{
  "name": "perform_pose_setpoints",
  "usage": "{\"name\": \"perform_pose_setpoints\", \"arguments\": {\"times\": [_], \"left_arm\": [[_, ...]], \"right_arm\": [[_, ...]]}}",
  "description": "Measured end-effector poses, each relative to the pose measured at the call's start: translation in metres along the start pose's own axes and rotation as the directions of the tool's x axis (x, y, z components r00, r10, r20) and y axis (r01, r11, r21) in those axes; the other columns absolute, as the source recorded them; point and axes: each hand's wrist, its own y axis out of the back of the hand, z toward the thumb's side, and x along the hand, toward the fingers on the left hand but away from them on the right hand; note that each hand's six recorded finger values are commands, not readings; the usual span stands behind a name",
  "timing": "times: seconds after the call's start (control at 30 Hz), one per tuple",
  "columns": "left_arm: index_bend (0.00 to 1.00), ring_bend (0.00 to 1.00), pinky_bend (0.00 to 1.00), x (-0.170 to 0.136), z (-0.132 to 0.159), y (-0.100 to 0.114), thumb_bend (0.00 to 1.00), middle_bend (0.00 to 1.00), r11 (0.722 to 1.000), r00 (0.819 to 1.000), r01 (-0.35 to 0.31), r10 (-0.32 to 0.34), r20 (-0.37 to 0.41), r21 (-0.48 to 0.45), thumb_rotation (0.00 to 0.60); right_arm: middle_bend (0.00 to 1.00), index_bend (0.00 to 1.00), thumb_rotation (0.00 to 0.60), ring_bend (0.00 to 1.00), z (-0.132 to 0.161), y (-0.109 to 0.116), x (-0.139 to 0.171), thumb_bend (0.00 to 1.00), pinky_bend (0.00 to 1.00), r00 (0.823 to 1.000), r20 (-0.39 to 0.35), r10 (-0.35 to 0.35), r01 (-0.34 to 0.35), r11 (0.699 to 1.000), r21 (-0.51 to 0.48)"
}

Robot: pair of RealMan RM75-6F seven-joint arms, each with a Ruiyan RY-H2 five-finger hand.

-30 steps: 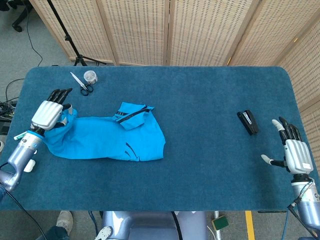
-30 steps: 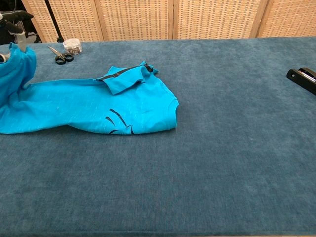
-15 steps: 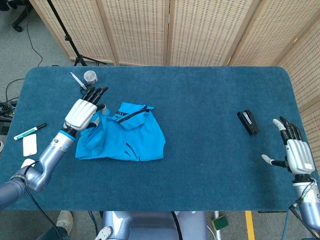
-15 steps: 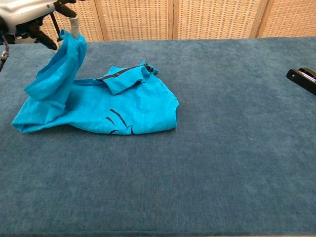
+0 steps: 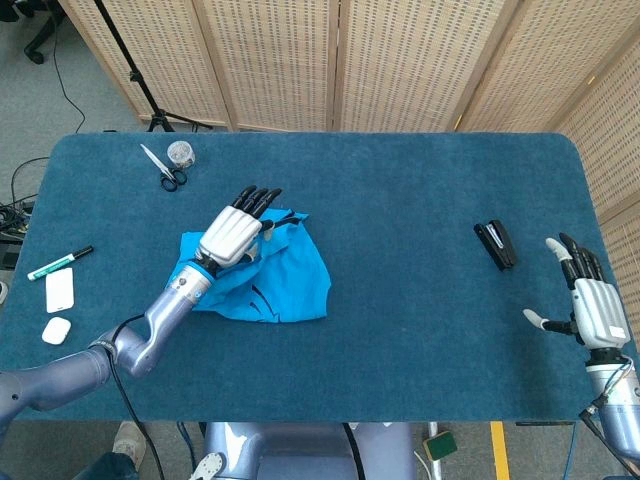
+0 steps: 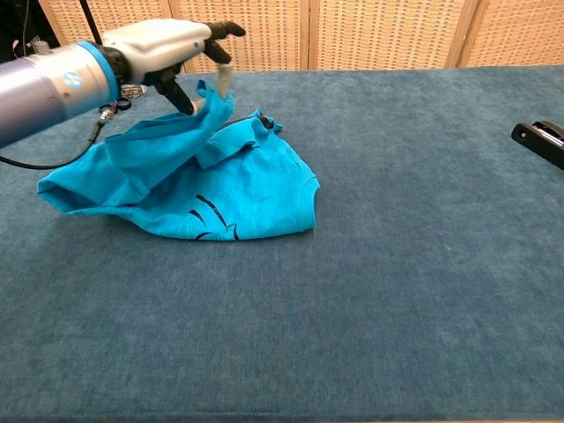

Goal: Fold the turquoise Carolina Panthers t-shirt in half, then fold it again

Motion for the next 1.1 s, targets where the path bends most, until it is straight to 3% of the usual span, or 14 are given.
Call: {"name": "perform_pose_setpoints", "arguments": {"times": [0.37,0.43,0.53,0.6,0.67,0.87,1.1], "left_arm": [[0.74,0.0,0.0,0.015,0.044,-0.018,0.5,0.0,0.999,0.998,0.036,-0.035,0.047,-0.024,0.6],[0.7,0.0,0.0,0.014,0.051,-0.022,0.47,0.0,0.999,0.997,0.046,-0.045,0.059,-0.026,0.6],[0.4,0.0,0.0,0.014,0.054,-0.027,0.36,0.0,0.997,0.996,0.066,-0.065,0.062,-0.025,0.6],[0.12,0.0,0.0,0.014,0.054,-0.03,0.21,0.0,0.996,0.995,0.081,-0.08,0.052,-0.023,0.6],[0.0,0.0,0.0,0.014,0.052,-0.033,0.08,0.0,0.995,0.995,0.098,-0.097,0.038,-0.021,0.6],[0.0,0.0,0.0,0.012,0.041,-0.034,0.01,0.0,0.989,0.99,0.142,-0.143,-0.015,-0.042,0.6],[0.0,0.0,0.0,0.008,0.021,-0.007,0.05,0.0,0.991,0.995,0.09,-0.092,-0.025,-0.096,0.6]], "right_arm": [[0.0,0.0,0.6,0.0,-0.001,-0.001,-0.001,0.0,0.0,1.0,0.004,0.004,-0.004,1.0,0.001],[0.0,0.0,0.6,0.0,-0.002,-0.001,-0.001,0.0,0.0,1.0,0.006,0.003,-0.003,1.0,0.002],[0.0,0.0,0.6,0.0,-0.003,-0.001,-0.001,0.0,0.0,1.0,0.008,0.008,-0.008,1.0,0.001],[0.0,0.0,0.6,0.0,-0.002,-0.002,-0.001,0.0,0.0,1.0,0.008,0.011,-0.011,1.0,0.003],[0.0,0.0,0.6,0.0,-0.002,-0.002,-0.001,0.0,0.0,1.0,0.008,0.012,-0.012,1.0,0.003],[0.0,0.0,0.6,0.0,-0.003,-0.001,-0.001,0.0,0.0,1.0,0.01,0.008,-0.008,1.0,0.002],[0.0,0.0,0.6,0.0,-0.004,-0.002,-0.002,0.0,0.0,1.0,0.012,0.015,-0.015,1.0,0.004]]}}
